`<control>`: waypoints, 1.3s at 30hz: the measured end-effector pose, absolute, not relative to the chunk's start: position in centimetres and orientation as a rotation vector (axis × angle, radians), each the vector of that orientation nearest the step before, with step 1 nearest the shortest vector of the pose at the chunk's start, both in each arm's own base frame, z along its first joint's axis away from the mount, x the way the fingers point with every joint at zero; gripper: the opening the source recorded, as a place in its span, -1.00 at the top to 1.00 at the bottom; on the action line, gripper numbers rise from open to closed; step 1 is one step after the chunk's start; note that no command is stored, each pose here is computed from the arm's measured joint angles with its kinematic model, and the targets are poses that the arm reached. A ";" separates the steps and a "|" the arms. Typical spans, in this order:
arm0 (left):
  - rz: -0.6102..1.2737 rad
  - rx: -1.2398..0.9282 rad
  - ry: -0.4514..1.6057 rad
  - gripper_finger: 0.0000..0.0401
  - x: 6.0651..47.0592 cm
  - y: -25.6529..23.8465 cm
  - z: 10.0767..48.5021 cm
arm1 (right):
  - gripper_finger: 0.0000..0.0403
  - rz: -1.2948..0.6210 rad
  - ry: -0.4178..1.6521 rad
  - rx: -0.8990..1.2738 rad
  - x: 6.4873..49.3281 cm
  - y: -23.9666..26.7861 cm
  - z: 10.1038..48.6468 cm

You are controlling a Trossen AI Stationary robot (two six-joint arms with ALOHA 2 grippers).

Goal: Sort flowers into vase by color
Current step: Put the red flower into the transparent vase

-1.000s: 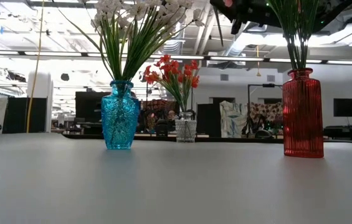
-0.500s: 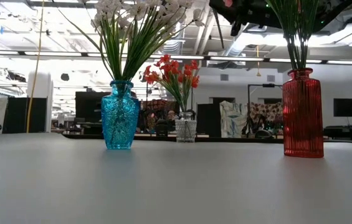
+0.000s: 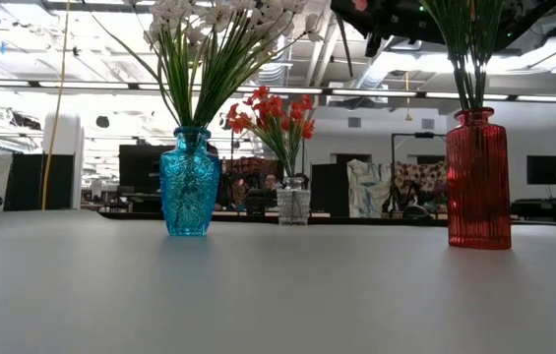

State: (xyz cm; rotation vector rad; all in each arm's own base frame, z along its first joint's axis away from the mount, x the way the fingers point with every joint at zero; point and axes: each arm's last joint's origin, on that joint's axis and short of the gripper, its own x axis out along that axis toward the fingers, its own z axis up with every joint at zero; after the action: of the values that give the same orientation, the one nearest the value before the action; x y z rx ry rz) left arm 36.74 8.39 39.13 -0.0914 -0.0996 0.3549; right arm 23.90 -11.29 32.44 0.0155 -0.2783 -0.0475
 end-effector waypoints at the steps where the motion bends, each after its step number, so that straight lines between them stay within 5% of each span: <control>1: 0.355 -0.094 -0.100 1.00 36.7 8.4 39.1 | 0.82 -0.047 -0.278 0.016 23.9 -11.3 32.4; 23: 0.345 -0.105 -0.102 1.00 36.8 8.3 39.1 | 0.69 -0.053 -0.234 0.038 24.0 -11.3 32.0; 39: 0.359 -0.020 0.002 1.00 35.1 8.3 39.7 | 0.89 -0.100 -0.260 0.020 23.4 -12.5 32.2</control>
State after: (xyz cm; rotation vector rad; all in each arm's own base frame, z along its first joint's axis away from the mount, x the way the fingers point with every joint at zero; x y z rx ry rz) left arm 35.08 8.25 39.72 -0.0201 0.0022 0.3586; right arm 23.41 -12.47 32.23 0.0201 -0.2602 -0.1002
